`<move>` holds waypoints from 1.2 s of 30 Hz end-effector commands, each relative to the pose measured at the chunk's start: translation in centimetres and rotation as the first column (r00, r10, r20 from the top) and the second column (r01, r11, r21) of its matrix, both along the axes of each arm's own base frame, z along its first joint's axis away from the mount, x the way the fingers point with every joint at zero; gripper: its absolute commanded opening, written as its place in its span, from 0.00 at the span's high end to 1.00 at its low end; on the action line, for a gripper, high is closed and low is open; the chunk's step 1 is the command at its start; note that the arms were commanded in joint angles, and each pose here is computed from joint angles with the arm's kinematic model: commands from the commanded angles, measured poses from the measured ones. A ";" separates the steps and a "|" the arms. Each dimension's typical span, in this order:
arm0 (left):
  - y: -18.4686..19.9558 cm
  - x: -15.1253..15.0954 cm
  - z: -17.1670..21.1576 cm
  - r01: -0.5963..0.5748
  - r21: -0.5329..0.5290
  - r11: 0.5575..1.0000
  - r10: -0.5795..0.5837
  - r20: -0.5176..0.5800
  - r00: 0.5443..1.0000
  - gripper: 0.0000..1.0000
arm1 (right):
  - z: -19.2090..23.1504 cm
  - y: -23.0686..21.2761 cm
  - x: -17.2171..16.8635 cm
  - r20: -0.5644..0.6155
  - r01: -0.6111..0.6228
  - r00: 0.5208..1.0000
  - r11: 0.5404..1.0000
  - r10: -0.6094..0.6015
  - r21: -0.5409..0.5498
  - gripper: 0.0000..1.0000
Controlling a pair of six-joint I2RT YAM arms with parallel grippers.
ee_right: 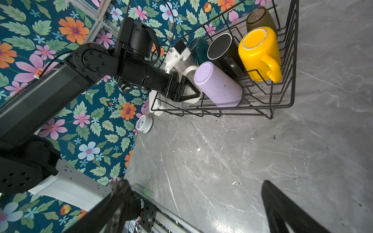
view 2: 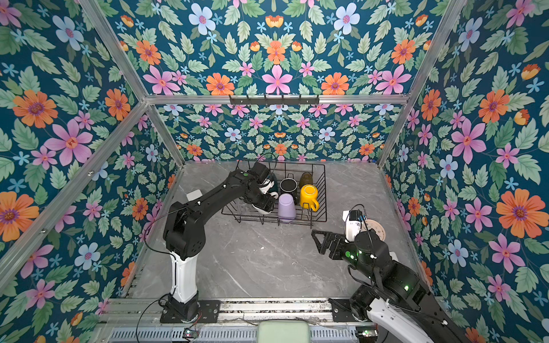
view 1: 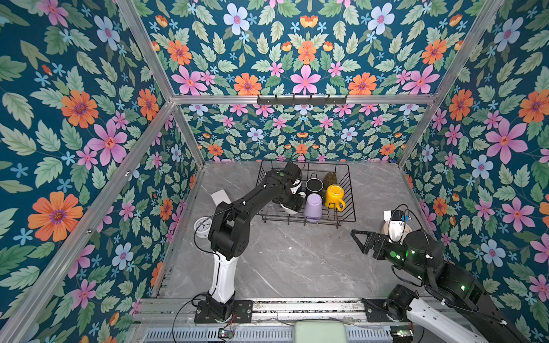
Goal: Load the cups into the dish rack
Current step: 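Lower the white mug upside down into the rack and open the left gripper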
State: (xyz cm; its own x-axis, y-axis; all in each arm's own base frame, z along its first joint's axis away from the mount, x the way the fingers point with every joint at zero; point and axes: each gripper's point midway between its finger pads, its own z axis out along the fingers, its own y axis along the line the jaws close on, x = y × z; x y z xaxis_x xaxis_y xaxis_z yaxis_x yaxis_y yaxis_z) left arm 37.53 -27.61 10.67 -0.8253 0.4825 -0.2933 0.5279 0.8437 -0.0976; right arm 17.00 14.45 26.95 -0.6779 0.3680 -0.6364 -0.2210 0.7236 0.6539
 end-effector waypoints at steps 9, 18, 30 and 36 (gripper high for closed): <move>0.5 1.0 -2.1 -0.029 0.073 0.997 0.029 -0.002 1.000 0.88 | 0.3 0.0 0.0 0.009 0.003 1.000 1.000 -0.003 0.014 0.01; 0.8 1.3 -3.6 -0.050 0.113 0.992 0.053 -0.018 0.998 0.46 | 0.3 -0.2 -0.2 0.006 0.006 1.000 1.000 -0.006 0.022 0.01; 0.8 1.4 -4.5 -0.060 0.127 0.990 0.063 -0.025 0.998 0.16 | 0.0 -0.2 -0.1 0.005 0.007 1.000 1.000 -0.008 0.017 0.01; 0.7 1.5 -4.3 -0.068 0.118 0.991 0.071 -0.021 0.997 0.06 | 0.0 -0.2 -0.1 0.009 0.008 1.000 1.000 -0.008 0.017 0.01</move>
